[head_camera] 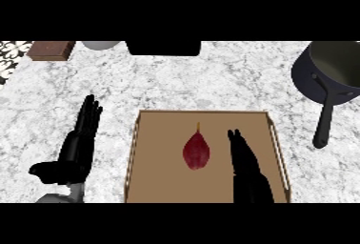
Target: Pick the pear from the tray and place it in the pot
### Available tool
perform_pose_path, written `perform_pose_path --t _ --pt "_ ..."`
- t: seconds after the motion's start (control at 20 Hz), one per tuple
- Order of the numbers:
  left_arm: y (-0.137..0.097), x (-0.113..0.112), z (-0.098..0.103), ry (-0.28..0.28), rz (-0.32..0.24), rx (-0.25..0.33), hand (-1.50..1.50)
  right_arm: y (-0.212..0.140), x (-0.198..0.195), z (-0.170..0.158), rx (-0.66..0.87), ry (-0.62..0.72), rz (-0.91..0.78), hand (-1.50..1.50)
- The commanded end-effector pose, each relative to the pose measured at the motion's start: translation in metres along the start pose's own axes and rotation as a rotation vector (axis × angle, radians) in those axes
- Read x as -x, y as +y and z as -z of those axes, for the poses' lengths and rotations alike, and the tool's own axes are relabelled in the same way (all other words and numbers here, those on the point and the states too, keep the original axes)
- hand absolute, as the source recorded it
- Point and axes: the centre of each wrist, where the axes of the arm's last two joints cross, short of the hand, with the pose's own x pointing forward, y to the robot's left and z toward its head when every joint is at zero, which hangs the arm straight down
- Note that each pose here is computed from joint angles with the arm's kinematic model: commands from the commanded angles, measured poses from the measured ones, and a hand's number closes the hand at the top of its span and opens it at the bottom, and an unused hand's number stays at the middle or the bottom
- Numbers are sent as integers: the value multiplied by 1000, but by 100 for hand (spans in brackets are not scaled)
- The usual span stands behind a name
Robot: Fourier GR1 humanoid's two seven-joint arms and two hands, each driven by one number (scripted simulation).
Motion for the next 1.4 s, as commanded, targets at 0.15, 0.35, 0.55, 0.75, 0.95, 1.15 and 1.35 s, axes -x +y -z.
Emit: perform_pose_path --t 0.15,0.35,0.55,0.75,0.95,1.15,1.35 --pt "-11 17 -4 -12 -1 -11 0 32 -8 35 -100 90 -60 -150" --pt "0 -4 -11 6 3 4 0 31 -8 44 -106 82 -29 -150" --pt "15 16 1 8 -15 -6 0 66 -10 21 -94 75 -44 -150" --pt "-10 15 1 2 -10 -25 0 55 13 45 -114 83 -46 -150" --pt "1 8 -6 17 0 -4 0 73 2 48 -97 105 -69 -150" --pt "7 5 -7 -5 -3 -5 0 64 7 55 -110 108 -53 -150" --pt "-3 -11 -1 9 -5 9 0 73 0 67 -10 38 -113 150"
